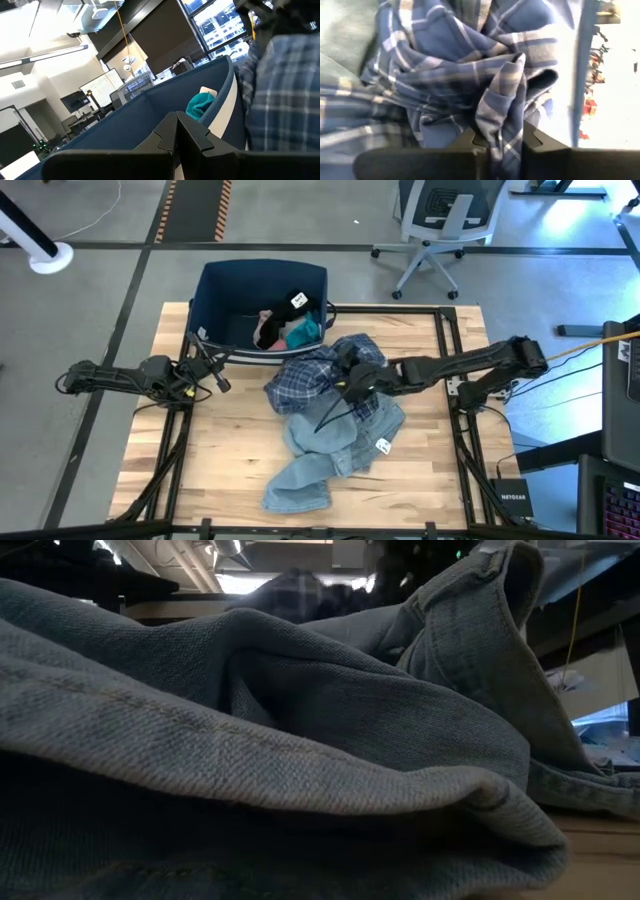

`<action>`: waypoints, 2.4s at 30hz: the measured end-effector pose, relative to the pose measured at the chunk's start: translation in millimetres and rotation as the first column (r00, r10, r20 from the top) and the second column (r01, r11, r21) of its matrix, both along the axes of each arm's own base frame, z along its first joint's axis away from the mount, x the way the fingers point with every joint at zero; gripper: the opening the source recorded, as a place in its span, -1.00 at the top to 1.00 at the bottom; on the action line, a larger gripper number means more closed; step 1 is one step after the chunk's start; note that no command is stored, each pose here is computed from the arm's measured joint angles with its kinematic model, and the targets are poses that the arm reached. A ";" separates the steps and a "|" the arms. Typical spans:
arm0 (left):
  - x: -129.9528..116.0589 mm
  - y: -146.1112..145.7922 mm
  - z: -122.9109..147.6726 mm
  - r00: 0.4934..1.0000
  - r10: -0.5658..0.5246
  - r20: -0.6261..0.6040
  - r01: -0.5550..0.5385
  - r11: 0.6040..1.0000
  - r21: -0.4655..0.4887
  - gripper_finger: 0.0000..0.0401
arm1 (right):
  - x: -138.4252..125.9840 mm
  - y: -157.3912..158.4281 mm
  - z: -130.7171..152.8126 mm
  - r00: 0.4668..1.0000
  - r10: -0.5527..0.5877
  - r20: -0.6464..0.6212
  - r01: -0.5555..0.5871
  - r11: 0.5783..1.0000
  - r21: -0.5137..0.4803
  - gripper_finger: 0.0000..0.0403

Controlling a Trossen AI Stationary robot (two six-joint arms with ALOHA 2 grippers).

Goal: Sort clothes
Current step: Put the blue shirt into the blue laundry bin

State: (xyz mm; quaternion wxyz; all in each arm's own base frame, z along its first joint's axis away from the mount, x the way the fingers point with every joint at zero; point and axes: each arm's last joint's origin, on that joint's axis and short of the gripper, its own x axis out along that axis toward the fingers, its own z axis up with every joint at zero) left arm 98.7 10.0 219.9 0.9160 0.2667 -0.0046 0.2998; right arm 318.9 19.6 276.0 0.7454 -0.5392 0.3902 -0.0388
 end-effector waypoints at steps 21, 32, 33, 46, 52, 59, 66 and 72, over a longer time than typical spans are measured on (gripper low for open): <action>0.0 0.0 0.0 1.000 0.000 0.000 0.000 1.000 0.000 0.99 | -137.7 -19.7 140.1 0.820 -0.113 0.560 0.156 0.987 -0.030 0.91; 0.0 0.0 0.0 1.000 0.000 0.000 0.000 1.000 0.000 0.99 | -172.8 -24.0 190.7 0.610 -0.041 0.791 0.234 0.964 -0.130 0.90; 0.0 0.0 0.0 1.000 0.000 0.000 0.000 1.000 0.000 0.99 | -173.1 -23.5 196.8 0.593 -0.017 0.805 0.220 0.965 -0.141 0.89; 0.0 0.0 0.0 1.000 0.000 0.000 0.000 1.000 0.000 0.99 | -68.4 -45.7 268.4 0.606 0.127 0.785 0.149 0.952 -0.269 0.89; 0.0 0.0 0.0 1.000 0.000 0.000 0.000 1.000 0.000 0.99 | 0.3 -80.2 287.5 0.621 0.173 0.764 0.134 0.937 -0.322 0.88; 0.0 0.0 0.2 1.000 0.000 0.001 0.000 1.000 0.000 0.99 | 61.9 -128.8 269.4 0.556 0.211 0.804 0.107 0.941 -0.321 0.88; 0.0 0.0 0.0 1.000 0.000 0.000 0.000 1.000 0.000 0.99 | 94.2 -192.6 204.2 0.679 0.055 0.732 0.039 0.993 -0.111 0.88; 0.0 0.0 0.0 1.000 0.000 0.000 0.000 1.000 0.000 0.99 | 117.0 -223.5 146.0 0.806 -0.090 0.585 0.061 0.996 0.070 0.75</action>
